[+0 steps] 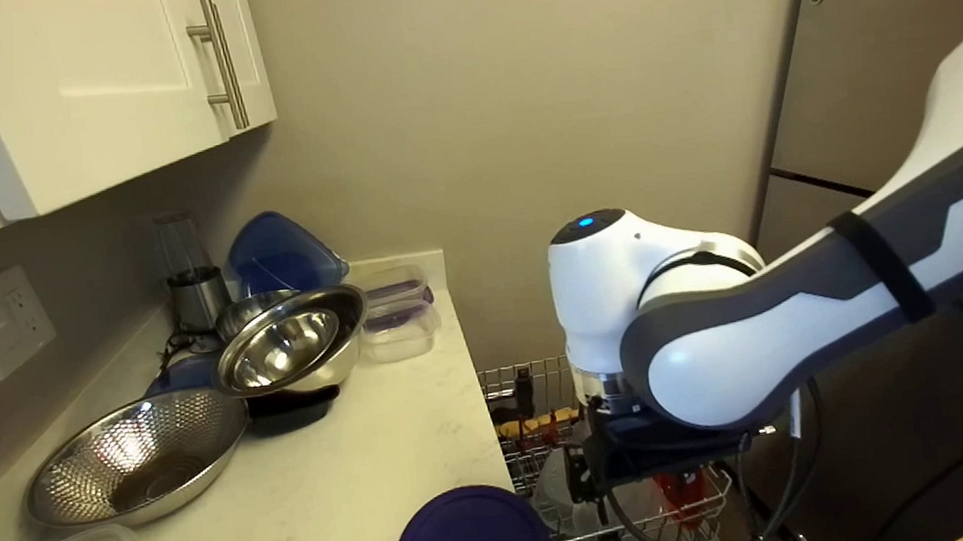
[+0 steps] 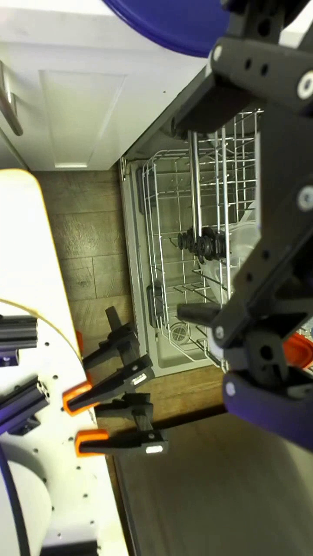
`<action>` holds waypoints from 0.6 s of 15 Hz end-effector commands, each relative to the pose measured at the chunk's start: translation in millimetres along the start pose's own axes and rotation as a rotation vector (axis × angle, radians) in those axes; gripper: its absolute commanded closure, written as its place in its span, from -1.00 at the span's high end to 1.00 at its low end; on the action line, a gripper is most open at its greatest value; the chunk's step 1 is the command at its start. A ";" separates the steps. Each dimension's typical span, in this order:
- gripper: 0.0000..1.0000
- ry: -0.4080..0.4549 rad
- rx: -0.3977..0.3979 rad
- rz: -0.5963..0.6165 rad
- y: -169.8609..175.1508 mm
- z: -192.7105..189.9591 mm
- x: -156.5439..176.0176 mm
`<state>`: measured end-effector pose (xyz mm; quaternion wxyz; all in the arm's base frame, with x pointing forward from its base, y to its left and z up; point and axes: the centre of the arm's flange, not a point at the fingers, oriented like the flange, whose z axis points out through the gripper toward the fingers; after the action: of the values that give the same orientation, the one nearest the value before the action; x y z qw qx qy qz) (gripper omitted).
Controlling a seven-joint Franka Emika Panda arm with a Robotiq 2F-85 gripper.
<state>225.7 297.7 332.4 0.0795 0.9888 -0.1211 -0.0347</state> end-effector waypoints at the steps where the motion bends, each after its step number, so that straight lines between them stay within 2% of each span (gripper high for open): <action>1: 1.00 0.003 0.174 0.106 22.3 35.1 -2.2; 3: 1.00 -0.060 0.241 0.182 24.0 42.1 4.7; 4: 1.00 -0.076 0.231 0.214 22.8 35.2 7.7; 6: 1.00 -0.108 0.169 0.274 24.1 12.1 13.6; 9: 1.00 -0.132 0.039 0.314 47.0 -18.8 30.8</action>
<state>238.9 269.0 319.0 0.0155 0.9634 -0.2565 -0.0759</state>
